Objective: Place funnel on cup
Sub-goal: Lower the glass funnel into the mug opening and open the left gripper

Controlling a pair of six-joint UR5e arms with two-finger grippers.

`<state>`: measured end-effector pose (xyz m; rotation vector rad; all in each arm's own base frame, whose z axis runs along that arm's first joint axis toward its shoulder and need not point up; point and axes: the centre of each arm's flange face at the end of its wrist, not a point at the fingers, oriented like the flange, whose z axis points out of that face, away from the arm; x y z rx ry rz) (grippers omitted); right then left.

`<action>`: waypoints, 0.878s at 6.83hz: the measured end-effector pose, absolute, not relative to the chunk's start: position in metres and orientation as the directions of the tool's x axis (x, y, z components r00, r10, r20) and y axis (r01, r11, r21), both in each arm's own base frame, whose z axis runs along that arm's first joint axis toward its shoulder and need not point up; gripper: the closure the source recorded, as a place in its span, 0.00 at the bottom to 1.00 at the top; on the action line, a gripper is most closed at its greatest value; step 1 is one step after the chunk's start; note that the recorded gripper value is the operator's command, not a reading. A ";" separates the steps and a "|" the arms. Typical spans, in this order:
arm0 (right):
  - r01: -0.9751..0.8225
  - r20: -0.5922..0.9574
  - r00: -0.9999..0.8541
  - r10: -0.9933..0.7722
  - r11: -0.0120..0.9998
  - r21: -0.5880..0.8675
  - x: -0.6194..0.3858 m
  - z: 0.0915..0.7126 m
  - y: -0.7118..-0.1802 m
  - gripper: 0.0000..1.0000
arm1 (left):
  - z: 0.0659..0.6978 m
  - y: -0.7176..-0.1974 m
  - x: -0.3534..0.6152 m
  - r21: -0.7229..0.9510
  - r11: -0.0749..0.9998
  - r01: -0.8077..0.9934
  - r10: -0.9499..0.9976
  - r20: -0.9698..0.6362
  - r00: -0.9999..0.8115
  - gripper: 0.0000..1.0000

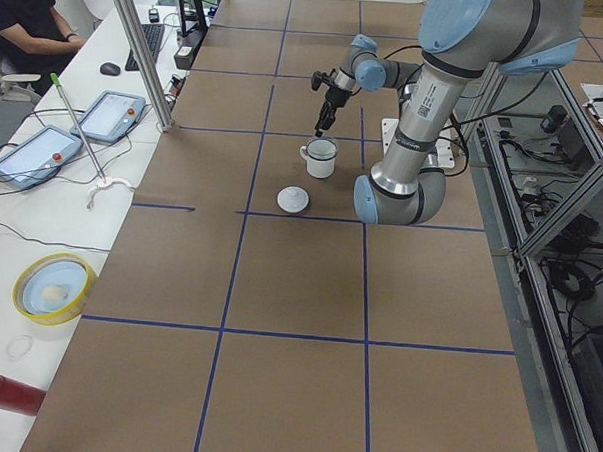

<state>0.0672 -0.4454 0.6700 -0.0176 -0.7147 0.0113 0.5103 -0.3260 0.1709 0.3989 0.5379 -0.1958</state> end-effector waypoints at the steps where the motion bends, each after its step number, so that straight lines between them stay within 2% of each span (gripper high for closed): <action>1: -0.004 0.655 0.755 0.016 1.000 -0.020 0.067 0.670 -0.445 0.00 | 0.170 -0.327 0.509 0.321 0.902 0.289 -0.076 -0.540 0.838 0.00; 4: -0.004 0.655 0.755 0.016 1.000 -0.020 0.067 0.670 -0.445 0.00 | 0.151 -0.334 0.492 0.326 0.889 0.321 -0.065 -0.605 0.794 0.00; 6: -0.004 0.655 0.755 0.016 1.000 -0.020 0.067 0.670 -0.445 0.00 | 0.138 -0.386 0.447 0.364 0.885 0.290 0.017 -0.648 0.761 0.00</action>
